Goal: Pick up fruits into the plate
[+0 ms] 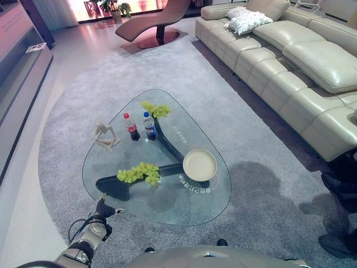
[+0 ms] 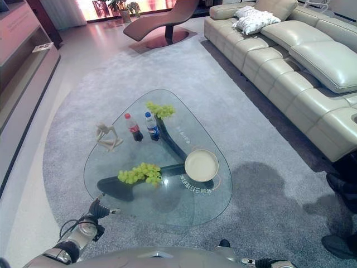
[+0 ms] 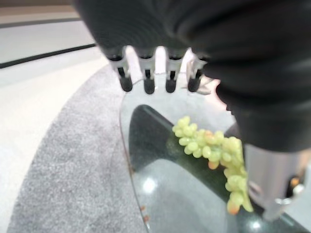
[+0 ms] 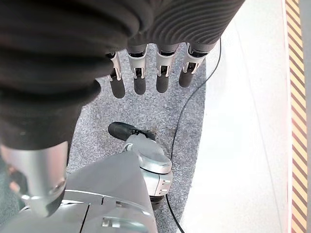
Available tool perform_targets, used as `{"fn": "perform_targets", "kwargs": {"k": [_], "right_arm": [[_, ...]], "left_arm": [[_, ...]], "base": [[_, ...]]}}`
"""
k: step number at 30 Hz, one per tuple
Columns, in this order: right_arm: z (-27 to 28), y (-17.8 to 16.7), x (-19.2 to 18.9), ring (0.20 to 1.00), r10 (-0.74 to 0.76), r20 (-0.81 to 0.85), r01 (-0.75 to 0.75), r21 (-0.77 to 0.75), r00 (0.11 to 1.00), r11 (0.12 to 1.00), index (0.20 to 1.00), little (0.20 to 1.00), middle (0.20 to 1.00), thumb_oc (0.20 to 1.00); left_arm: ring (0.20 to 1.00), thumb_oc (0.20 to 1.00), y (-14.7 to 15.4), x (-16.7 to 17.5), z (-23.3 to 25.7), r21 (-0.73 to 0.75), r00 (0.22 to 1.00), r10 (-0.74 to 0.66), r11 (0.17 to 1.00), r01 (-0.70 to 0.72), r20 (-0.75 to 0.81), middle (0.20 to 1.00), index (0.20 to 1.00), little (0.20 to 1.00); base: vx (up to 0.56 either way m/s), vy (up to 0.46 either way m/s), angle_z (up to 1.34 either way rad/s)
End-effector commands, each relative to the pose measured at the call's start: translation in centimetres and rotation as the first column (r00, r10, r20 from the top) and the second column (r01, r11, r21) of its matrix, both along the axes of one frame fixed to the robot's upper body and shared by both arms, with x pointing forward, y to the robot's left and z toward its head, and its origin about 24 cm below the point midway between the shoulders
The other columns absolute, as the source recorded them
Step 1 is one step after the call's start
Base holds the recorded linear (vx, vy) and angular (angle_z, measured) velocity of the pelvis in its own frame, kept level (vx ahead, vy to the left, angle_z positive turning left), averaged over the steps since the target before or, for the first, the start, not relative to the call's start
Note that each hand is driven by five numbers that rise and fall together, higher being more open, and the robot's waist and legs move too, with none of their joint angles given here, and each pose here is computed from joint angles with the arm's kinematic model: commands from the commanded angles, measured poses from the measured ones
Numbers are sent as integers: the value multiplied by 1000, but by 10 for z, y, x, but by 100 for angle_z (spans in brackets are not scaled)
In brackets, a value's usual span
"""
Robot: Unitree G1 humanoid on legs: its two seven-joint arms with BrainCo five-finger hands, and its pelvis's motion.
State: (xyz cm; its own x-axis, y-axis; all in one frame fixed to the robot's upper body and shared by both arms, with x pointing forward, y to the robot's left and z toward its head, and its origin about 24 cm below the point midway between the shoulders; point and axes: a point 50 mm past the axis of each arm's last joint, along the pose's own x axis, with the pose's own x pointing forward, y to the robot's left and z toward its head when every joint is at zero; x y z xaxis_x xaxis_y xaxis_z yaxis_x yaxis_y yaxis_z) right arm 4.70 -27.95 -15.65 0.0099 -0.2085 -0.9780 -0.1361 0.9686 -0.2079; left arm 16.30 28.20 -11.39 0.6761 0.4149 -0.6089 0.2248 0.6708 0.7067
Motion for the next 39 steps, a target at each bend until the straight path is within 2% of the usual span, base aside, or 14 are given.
{"fn": "perform_targets", "kwargs": {"k": [1,6,14,24,33,39], "right_arm": [[4,-5,15,1000,12,-2,-12,-21,1000,1000,1000,1000,1000,1000],[4,-6,14,1000,8,-5,-8,-22,1000,1000,1000,1000,1000,1000],[4,-9,6,1000,1,-28,-2,-29,1000,1000,1000,1000,1000,1000],[7,-18,8,1000,20,-7,-20,-54,1000,998,1000,1000,1000,1000],[18,-28,41,1000,56,96,-48,-87,994,995,1000,1000,1000,1000],[27,-32,70,1000,88,179,-68,-115,980,991,1000,1000,1000,1000]], "left_arm": [[1000,1000,20,26,20,66,993,54,996,-62,109,1000,1000,1000],[1000,1000,27,33,29,102,988,45,993,-61,151,1000,1000,1000],[1000,1000,44,54,57,246,973,-39,969,-19,229,1000,1000,1000],[1000,1000,52,102,116,500,902,-295,859,107,315,1000,1000,1000],[1000,1000,50,143,168,646,833,-478,735,207,278,1000,1000,1000],[1000,1000,49,160,193,702,806,-534,675,227,253,1000,1000,1000]], "base": [[0,0,0],[0,0,0],[0,0,0],[-28,11,-2],[-106,27,-6],[-110,25,-3]]}}
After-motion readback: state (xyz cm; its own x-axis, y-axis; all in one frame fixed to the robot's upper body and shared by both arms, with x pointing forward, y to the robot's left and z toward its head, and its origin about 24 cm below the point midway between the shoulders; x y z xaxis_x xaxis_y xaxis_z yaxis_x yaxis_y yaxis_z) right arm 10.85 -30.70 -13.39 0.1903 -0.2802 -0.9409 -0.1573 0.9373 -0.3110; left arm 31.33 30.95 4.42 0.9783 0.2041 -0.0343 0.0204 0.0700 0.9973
